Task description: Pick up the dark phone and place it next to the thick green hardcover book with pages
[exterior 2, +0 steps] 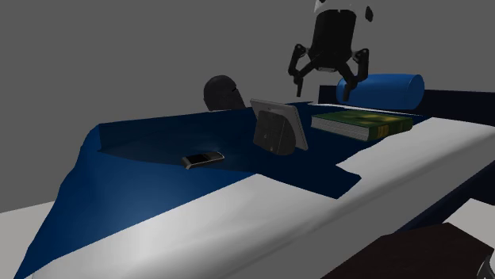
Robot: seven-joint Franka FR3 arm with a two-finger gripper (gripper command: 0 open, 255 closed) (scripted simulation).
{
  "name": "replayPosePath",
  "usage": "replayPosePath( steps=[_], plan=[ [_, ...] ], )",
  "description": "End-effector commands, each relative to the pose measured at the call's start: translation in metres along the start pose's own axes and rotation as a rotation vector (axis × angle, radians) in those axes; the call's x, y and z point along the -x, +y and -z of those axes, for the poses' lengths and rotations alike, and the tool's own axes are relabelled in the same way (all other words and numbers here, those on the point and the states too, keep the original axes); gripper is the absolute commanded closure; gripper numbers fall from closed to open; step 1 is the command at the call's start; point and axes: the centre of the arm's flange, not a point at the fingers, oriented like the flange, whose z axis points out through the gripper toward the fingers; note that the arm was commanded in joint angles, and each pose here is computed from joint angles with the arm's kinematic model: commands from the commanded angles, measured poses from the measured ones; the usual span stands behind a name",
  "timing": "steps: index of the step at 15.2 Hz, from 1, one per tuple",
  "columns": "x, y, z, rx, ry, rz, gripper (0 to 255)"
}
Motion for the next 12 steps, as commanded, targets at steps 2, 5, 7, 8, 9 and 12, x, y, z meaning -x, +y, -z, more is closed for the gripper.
replayPosePath(
  steps=[2, 5, 7, 8, 9, 12],
  plan=[
    [0.005, -0.032, -0.02, -0.007, 0.003, -0.085, 0],
    [0.006, -0.066, -0.039, -0.013, 0.006, -0.164, 0],
    [0.005, -0.089, -0.052, -0.017, 0.008, -0.217, 0],
    [0.004, -0.1, -0.058, -0.019, 0.009, -0.244, 0],
    [0.003, -0.111, -0.065, -0.021, 0.01, -0.27, 0],
    [-0.002, -0.145, -0.083, -0.027, 0.013, -0.35, 0]
  ],
)
